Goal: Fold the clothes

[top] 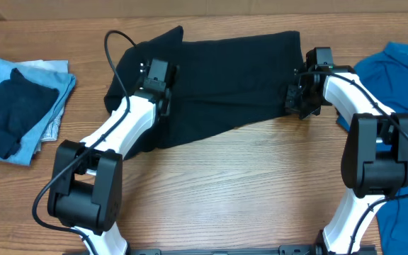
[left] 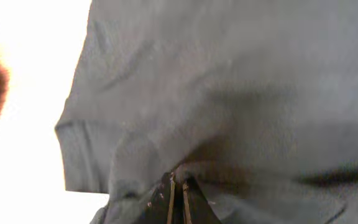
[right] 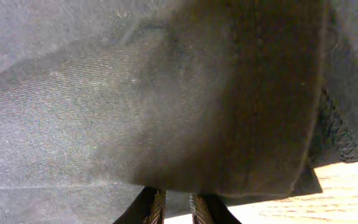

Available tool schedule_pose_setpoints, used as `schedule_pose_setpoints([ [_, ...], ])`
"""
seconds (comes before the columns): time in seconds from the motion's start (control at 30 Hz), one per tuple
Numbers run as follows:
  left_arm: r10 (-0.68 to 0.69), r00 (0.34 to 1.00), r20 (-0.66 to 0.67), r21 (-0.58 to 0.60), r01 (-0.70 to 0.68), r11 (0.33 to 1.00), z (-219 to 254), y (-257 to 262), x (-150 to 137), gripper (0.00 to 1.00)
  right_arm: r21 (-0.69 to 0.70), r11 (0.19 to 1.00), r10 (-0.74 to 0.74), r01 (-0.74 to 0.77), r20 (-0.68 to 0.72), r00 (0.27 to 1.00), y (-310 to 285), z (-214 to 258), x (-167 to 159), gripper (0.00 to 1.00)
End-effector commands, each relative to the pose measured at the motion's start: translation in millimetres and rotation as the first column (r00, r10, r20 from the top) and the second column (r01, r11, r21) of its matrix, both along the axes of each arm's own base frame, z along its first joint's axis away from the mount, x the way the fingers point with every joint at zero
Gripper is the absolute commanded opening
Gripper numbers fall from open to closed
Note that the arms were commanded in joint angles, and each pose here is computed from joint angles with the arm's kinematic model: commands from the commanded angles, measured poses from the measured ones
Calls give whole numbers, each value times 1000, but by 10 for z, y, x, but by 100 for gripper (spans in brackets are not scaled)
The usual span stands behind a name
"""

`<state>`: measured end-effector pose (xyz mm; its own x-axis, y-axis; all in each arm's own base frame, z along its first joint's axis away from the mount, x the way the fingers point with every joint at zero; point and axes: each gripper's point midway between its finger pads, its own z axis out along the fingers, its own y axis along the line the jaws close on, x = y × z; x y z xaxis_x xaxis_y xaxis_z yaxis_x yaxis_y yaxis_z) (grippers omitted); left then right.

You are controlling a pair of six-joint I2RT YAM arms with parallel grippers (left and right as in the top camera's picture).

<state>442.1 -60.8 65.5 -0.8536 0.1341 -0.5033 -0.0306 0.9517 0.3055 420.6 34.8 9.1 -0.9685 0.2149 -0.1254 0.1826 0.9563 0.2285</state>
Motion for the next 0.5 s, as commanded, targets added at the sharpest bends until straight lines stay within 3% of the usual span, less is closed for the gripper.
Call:
schedule_pose_setpoints([
  [0.0, -8, 998, 58, -48, 11, 999, 82, -57, 169, 21, 4, 1000, 4, -5, 38, 999, 5, 113, 42, 19],
  [0.17, -54, 997, 60, -17, 55, 998, 102, -61, 199, 80, 4, 1000, 1, -2, 152, 988, -8, 328, 359, 31],
  [0.33, -50, 998, 42, -8, 51, 999, 82, -40, 163, 82, -7, 1000, 26, -25, 255, 967, -9, 624, 642, 39],
  [0.47, -50, 999, -3, 3, 50, 999, 29, -13, 73, 83, -22, 1000, 23, -19, 221, 975, -38, 620, 575, 40],
])
